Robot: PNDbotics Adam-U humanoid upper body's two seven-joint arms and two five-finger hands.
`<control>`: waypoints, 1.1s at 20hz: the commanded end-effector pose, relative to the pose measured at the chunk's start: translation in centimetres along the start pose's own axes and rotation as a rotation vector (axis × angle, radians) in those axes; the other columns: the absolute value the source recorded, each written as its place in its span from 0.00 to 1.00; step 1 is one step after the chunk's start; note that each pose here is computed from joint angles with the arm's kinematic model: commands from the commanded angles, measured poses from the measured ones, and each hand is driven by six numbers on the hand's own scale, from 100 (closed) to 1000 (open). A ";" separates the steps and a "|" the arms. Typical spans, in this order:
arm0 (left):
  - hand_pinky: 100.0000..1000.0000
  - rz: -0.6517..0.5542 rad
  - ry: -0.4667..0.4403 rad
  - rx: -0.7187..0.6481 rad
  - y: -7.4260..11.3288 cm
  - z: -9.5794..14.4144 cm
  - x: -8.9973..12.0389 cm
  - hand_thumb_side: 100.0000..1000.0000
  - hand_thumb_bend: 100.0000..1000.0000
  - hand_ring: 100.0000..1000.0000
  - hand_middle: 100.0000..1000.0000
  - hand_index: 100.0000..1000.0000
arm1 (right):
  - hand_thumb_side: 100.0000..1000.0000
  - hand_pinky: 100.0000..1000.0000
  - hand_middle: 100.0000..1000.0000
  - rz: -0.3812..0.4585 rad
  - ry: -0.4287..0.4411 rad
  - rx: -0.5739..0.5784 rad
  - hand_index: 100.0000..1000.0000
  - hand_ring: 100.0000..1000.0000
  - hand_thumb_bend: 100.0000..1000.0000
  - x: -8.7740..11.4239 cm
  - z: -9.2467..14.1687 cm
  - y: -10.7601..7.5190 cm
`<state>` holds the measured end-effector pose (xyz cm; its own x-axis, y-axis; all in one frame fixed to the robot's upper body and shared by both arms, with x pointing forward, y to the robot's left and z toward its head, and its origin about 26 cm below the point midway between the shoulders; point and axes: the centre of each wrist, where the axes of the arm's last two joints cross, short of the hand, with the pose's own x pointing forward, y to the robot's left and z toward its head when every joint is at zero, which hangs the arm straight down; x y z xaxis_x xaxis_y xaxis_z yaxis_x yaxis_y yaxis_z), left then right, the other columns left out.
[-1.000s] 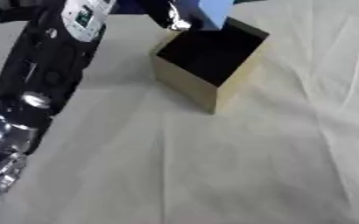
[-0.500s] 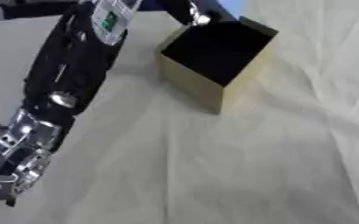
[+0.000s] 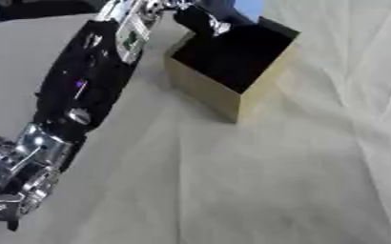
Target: Pick up objects on the table and place them in the box.
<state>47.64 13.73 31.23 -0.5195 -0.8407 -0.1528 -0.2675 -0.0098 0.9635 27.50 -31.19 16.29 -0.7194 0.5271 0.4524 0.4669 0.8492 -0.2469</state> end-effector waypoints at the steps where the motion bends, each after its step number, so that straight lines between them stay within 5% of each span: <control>1: 0.92 -0.058 0.011 0.033 0.1 -0.1 -0.5 0.48 0.41 0.84 0.72 0.86 | 0.79 0.62 0.54 -0.003 -0.027 0.000 0.70 0.75 0.00 0.4 -0.7 -0.2; 6: 0.97 -0.121 0.062 0.005 -1.7 -0.2 -1.4 0.56 0.67 0.95 0.84 0.97 | 0.79 0.62 0.54 -0.002 -0.026 0.000 0.70 0.75 0.00 0.4 -0.7 -0.3; 12: 0.98 -0.201 0.100 -0.016 -1.8 -0.1 -1.6 0.58 0.74 0.98 0.87 1.00 | 0.79 0.62 0.54 0.000 -0.020 -0.001 0.70 0.75 0.00 0.4 -0.5 -0.3; 16: 0.98 -0.205 0.097 0.020 -1.5 0.0 -1.5 0.61 0.65 0.97 0.85 0.97 | 0.79 0.62 0.54 0.003 -0.017 -0.003 0.70 0.75 0.00 0.4 -0.4 -0.3; 22: 0.94 -0.143 0.081 0.239 1.6 1.3 -2.1 0.70 0.27 0.91 0.78 0.89 | 0.79 0.62 0.54 0.027 -0.004 -0.013 0.69 0.74 0.00 0.1 0.1 -0.7</control>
<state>47.88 15.07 30.38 -0.4179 -0.8724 -0.2535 -0.4494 -0.0440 0.8923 27.14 -31.47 15.64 -0.7001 0.5355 0.4724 0.4782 0.8429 -0.2467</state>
